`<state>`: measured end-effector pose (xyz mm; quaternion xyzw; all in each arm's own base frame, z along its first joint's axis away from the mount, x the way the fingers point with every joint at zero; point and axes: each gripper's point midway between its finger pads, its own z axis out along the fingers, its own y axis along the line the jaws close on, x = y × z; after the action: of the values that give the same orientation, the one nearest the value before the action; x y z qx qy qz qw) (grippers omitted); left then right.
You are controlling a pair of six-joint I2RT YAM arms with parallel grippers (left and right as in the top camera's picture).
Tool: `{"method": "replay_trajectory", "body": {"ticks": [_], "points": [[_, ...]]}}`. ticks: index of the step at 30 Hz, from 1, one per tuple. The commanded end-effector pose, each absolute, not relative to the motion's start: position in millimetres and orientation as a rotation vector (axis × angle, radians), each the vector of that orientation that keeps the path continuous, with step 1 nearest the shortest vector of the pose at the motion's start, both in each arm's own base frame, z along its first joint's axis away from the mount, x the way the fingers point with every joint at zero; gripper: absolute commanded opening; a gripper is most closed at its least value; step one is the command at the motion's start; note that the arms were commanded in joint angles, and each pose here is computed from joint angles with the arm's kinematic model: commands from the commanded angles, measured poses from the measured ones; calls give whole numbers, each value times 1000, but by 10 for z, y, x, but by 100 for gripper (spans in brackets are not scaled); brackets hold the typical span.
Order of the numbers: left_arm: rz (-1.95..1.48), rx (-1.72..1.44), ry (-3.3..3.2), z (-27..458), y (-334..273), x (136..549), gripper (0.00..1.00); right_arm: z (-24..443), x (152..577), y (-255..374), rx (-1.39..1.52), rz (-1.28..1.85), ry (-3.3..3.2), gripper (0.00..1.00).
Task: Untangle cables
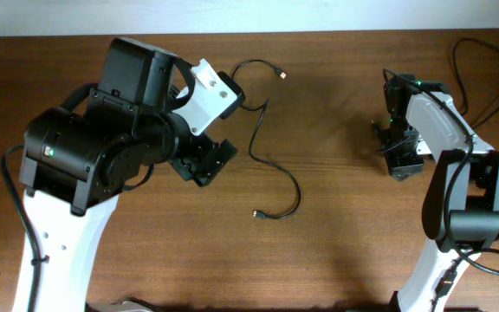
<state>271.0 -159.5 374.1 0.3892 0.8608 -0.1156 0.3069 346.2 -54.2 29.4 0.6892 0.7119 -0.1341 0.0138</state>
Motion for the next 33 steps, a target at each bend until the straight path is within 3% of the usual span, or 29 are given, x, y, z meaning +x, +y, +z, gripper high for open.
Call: {"method": "replay_trajectory", "body": {"ticks": [1, 3, 4, 11, 15, 18, 19, 24, 30, 33], "points": [[-308, 1034, 2295, 3699, -1585, 2697, 87, 351, 3413, -868, 2176, -505, 2083, 44], [-314, 1036, 2295, 3700, -1592, 2691, 87, 379, 3385, -1109, 2146, -566, 2054, 41], [-332, 1040, 2290, 3705, -1613, 2679, 87, 401, 3340, -1291, 2135, -612, 2034, 6], [-332, 1041, 2291, 3705, -1613, 2678, 87, 348, 3378, -1285, 2050, -538, 2207, 4], [-332, 1041, 2294, 3700, -1610, 2672, 87, 49, 3353, -1107, 2087, -399, 2262, 23], [-333, 1042, 2294, 3698, -1611, 2675, 87, -72, 3561, -1023, 1893, -236, 2411, 23], [-337, 1043, 2294, 3700, -1616, 2672, 87, -71, 3572, -1026, 1883, -234, 2414, 4], [-341, 1044, 2293, 3700, -1621, 2668, 87, -26, 3588, -1349, 1808, -331, 2383, 4], [-341, 1045, 2298, 3693, -1616, 2658, 87, 448, 3562, -2384, 2016, -119, 2168, 3], [-342, 1046, 2299, 3691, -1615, 2655, 87, 480, 3665, -2310, 1986, 187, 2215, 4]]}}
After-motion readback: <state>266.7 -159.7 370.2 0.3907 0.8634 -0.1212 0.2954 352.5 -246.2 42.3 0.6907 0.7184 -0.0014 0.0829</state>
